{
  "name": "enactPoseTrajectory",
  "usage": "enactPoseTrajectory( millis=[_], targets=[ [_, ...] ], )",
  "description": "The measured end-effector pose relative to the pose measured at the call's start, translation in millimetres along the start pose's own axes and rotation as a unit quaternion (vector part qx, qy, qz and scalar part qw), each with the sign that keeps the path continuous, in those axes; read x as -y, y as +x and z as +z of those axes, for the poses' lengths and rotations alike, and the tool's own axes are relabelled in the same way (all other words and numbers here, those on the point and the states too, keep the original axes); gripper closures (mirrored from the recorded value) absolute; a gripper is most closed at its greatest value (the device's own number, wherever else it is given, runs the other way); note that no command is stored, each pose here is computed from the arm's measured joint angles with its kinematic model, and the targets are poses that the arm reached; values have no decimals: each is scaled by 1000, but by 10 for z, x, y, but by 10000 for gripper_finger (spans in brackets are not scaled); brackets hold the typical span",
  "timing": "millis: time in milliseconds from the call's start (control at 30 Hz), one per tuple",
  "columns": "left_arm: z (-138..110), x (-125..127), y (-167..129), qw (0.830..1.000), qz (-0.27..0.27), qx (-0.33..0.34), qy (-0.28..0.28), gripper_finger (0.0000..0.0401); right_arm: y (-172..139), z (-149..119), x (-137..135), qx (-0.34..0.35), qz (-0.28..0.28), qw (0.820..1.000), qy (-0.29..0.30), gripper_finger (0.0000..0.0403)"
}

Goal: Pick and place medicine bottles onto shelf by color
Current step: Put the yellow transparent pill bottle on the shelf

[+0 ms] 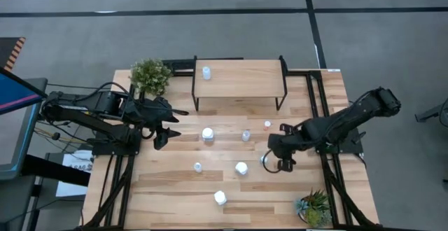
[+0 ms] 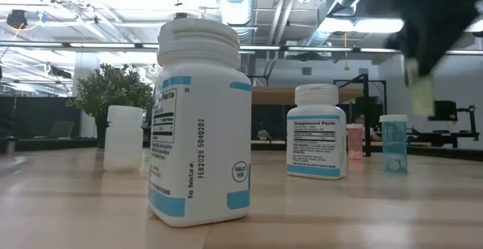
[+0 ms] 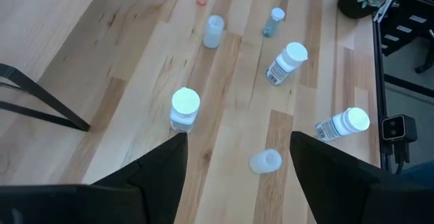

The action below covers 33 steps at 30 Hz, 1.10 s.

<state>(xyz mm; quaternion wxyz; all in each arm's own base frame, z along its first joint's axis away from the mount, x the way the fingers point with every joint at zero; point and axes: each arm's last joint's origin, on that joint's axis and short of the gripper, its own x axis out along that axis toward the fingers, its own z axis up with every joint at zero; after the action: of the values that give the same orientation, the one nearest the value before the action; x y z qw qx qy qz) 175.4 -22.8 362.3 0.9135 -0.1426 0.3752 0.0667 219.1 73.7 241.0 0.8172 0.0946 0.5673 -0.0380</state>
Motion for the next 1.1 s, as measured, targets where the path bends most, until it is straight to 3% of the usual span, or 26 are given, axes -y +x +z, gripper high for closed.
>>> enactPoseTrajectory(
  millis=[200, 433, 733, 900, 1100],
  targets=[
    [0, 0, 0, 1000, 0, 0, -1, 156, -506, 459, 221, 72, -4, 997, -13, 291],
    [0, 0, 0, 1000, 0, 0, -1, 156, -912, 830, 821, 144, -58, 987, 25, 289],
    [0, 1, 0, 1000, 0, 0, -1, 156, -943, 1185, 1653, 72, -127, 989, 40, 291],
    [0, 1, 0, 1000, 0, 0, -1, 156, -978, 1260, 2097, 51, -151, 984, 80, 291],
    [0, 1, 1, 1000, 0, 0, 8, 156, -868, 1152, 2558, 11, -119, 981, 154, 290]
  ],
)
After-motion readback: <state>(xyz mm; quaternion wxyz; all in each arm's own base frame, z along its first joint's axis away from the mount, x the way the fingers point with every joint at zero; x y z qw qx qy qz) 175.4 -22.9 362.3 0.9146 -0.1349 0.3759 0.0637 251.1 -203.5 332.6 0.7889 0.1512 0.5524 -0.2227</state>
